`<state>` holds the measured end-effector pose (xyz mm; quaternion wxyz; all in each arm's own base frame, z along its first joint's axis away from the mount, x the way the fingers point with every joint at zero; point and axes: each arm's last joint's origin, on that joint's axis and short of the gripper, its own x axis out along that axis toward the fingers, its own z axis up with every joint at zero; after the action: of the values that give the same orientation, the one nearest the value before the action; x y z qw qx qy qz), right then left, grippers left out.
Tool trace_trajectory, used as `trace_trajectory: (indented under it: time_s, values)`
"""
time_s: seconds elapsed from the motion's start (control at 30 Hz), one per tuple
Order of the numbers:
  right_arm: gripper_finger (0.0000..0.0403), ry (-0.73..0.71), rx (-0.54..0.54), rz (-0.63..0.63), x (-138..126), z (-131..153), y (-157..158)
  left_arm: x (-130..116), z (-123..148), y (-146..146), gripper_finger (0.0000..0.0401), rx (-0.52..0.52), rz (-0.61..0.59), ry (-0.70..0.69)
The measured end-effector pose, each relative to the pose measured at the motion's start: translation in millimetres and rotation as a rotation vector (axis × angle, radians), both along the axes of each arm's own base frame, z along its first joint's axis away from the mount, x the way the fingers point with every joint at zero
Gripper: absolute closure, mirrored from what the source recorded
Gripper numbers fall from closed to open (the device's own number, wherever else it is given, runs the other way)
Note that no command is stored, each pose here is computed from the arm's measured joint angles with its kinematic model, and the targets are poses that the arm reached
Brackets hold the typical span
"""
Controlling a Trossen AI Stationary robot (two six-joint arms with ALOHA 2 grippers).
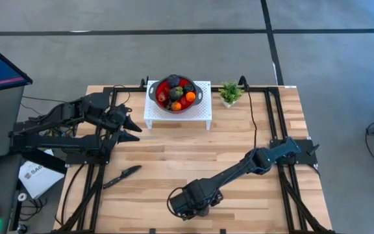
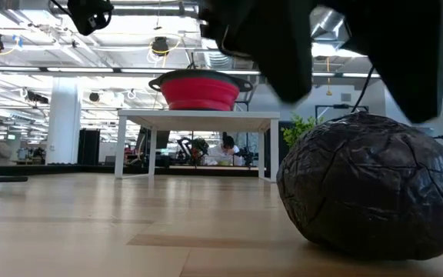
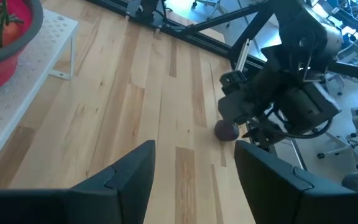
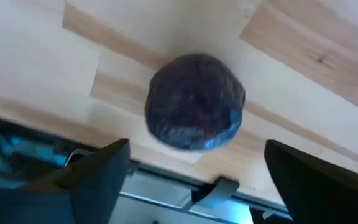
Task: Pick & Place Fruit
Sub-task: Put the purple plum into the red strainer bowl on the shelf
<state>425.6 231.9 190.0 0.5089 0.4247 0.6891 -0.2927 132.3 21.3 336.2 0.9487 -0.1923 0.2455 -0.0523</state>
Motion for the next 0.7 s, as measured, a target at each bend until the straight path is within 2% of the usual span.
trace_trajectory:
  time_s: [0.13, 0.23, 0.33, 0.5, 0.7]
  values:
    - [0.0016, -0.018, 0.009, -0.011, 3.1, -7.9, -2.0, 0.1, -0.1, 0.0, 0.0188, 0.004, -0.004, -0.001]
    - [0.0018, 0.03, -0.013, -0.008, 0.5, -23.0, -5.3, 0.0, -0.2, -0.1, 0.0188, 0.011, -0.009, -0.001]
    - [0.0026, 0.008, 0.001, 0.016, 2.2, -29.2, -6.4, 0.0, -0.2, -0.1, 0.0188, 0.011, -0.009, -0.001]
    - [0.005, -0.016, 0.012, 0.026, 6.2, -38.6, -11.0, 0.0, -0.2, -0.1, 0.0188, 0.011, -0.008, 0.0]
    - [0.0107, -0.045, 0.023, 0.053, 11.1, -39.2, -17.1, -0.2, -0.5, -0.1, 0.0188, 0.01, -0.008, 0.003]
